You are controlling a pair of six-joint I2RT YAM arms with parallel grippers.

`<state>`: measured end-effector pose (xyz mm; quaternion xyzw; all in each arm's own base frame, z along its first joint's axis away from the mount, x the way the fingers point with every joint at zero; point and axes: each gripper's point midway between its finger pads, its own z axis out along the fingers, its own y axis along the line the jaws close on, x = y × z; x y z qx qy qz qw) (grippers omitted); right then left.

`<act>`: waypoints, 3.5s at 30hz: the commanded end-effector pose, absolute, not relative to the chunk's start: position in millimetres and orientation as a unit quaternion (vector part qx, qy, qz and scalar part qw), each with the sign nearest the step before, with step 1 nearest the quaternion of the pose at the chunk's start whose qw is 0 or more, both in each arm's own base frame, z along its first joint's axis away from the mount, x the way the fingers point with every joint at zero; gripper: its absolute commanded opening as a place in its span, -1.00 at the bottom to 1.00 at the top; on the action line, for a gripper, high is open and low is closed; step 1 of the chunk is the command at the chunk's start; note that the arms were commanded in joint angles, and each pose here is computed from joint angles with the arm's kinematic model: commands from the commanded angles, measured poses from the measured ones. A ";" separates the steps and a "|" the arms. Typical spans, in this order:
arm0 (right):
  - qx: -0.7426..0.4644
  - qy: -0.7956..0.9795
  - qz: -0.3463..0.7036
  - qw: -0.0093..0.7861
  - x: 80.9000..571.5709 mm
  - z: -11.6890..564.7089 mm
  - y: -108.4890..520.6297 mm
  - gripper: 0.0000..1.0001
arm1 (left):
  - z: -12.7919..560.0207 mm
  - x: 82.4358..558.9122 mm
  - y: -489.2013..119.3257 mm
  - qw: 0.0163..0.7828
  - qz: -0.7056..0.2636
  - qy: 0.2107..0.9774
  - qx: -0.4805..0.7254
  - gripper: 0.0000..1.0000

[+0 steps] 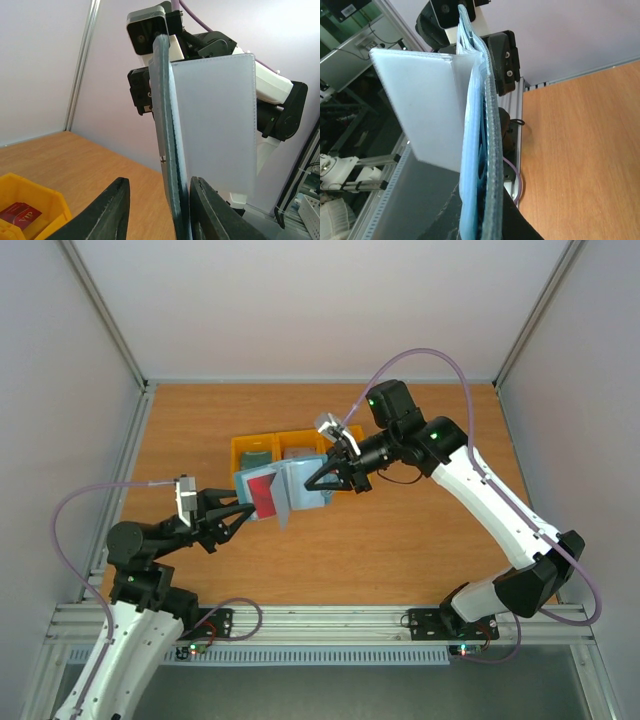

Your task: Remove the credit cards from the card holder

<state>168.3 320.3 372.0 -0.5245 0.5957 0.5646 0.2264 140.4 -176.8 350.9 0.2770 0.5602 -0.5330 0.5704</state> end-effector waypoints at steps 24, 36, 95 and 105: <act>-0.399 0.701 0.494 0.326 257.7 367.7 297.6 -0.34 | 321.1 182.7 -157.3 0.557 -0.481 0.662 0.141 -1.00; -0.497 0.603 0.530 0.329 156.5 396.2 360.2 -0.27 | 290.6 200.8 -148.4 0.557 -0.439 0.697 0.110 -0.99; -0.428 0.742 0.400 0.326 246.5 335.3 281.3 -0.98 | 295.7 210.7 -136.7 0.536 -0.499 0.681 0.008 -1.00; -0.518 0.754 -0.137 0.379 384.7 247.2 217.1 -0.98 | 204.2 234.5 -84.2 0.492 -0.396 0.756 -0.173 -0.99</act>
